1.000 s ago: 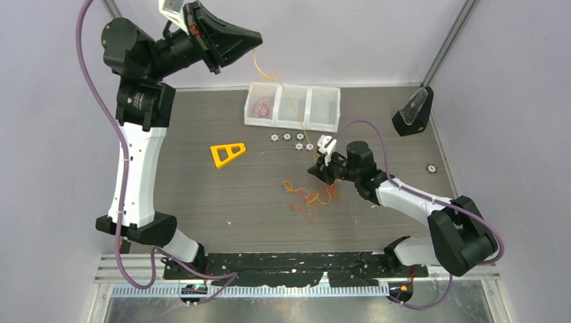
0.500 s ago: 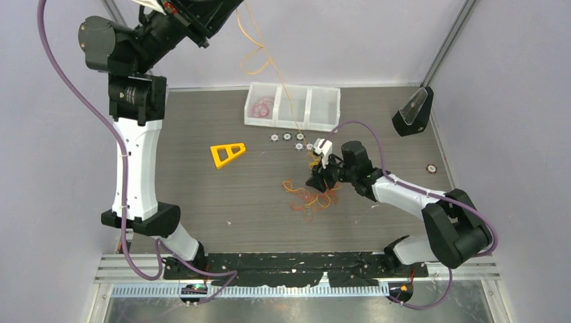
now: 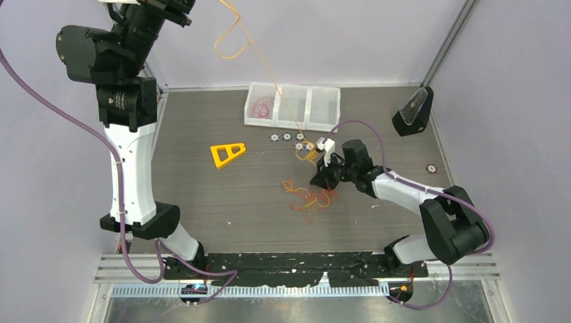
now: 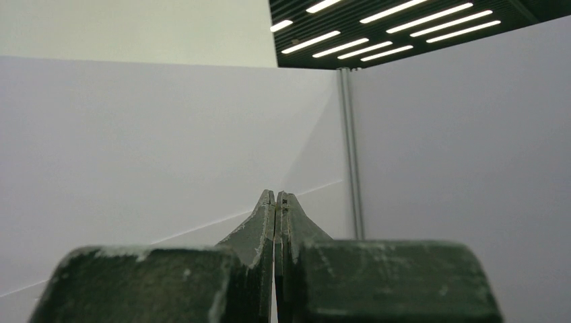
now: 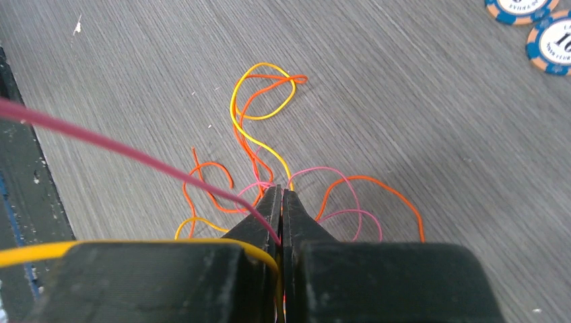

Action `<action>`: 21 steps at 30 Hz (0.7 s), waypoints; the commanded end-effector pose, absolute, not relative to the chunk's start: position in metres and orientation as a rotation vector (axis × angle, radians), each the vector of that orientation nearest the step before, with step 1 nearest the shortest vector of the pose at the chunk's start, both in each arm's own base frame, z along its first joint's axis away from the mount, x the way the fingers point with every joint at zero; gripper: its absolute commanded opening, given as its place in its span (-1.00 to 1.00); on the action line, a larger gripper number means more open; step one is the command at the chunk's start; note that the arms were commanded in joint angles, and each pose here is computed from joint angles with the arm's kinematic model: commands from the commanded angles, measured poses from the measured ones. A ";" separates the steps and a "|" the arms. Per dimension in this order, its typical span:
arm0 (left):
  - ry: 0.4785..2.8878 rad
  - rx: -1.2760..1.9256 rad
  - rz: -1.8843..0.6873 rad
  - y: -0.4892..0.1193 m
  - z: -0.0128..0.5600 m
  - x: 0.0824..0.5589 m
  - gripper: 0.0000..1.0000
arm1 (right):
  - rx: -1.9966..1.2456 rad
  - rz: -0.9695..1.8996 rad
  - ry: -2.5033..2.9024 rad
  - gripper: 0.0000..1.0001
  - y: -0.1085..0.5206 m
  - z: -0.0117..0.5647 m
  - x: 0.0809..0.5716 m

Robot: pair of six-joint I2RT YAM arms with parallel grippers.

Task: Untangle the cables

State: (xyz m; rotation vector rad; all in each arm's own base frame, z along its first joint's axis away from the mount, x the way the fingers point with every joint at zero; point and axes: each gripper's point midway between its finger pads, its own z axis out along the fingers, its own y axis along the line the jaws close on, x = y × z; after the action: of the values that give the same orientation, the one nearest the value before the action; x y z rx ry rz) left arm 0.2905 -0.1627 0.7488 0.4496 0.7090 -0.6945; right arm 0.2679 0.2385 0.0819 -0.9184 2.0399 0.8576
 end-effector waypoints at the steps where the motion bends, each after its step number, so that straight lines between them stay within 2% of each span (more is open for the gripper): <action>1: 0.557 0.287 -0.483 -0.113 0.793 0.265 -1.00 | -0.789 0.918 2.138 -0.89 0.232 0.079 0.275; 21: 0.451 0.044 -0.142 -0.032 0.824 0.243 -1.00 | -0.381 0.897 2.409 -0.89 0.183 0.042 0.312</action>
State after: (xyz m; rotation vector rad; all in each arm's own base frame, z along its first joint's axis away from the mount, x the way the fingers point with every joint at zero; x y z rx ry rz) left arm 0.3018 -0.0763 0.7846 0.1688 0.6272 -0.2968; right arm 0.3101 0.2014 0.0570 -0.5206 2.2998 0.9417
